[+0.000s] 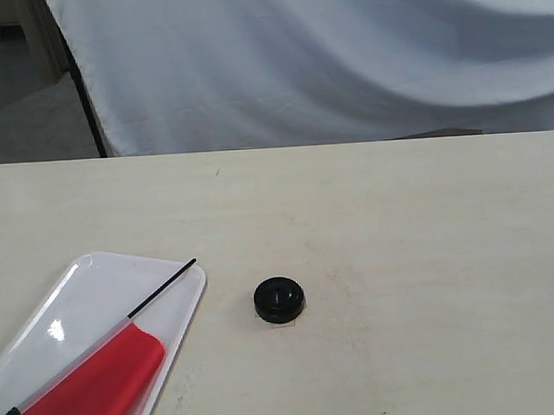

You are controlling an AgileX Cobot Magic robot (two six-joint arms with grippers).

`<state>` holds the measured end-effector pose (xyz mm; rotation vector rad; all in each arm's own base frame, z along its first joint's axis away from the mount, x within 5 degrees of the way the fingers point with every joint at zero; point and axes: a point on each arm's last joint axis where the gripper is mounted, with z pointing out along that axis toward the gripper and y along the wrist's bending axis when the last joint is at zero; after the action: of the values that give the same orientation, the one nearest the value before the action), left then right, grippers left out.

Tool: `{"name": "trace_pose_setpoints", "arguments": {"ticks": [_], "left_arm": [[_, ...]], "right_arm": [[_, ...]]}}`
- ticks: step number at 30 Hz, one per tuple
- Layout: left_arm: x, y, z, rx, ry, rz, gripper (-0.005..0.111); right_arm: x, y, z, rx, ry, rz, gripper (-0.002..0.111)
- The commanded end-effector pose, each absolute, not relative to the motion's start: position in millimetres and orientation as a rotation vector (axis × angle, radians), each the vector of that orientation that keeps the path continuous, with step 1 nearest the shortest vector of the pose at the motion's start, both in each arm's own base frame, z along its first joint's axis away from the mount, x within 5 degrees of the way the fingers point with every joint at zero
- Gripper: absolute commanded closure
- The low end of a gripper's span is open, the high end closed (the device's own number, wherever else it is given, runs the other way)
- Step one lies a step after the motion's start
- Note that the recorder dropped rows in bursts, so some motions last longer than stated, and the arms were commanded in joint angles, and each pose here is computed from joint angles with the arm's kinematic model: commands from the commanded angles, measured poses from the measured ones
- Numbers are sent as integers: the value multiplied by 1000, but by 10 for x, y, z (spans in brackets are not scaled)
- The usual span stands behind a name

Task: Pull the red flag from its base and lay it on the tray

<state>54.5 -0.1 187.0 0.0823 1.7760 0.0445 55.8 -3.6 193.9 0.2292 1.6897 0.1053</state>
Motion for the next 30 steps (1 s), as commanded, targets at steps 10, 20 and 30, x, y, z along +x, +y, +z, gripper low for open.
{"name": "trace_pose_setpoints", "arguments": {"ticks": [10, 20, 30], "left_arm": [[545, 1, 1862, 78, 1780, 46, 105], [545, 1, 1862, 78, 1780, 46, 105], [545, 1, 1862, 78, 1780, 46, 105]], "right_arm": [[556, -37, 1933, 210, 1690, 88, 108], [556, -37, 1933, 210, 1690, 88, 108], [556, -37, 1933, 210, 1690, 88, 108]]}}
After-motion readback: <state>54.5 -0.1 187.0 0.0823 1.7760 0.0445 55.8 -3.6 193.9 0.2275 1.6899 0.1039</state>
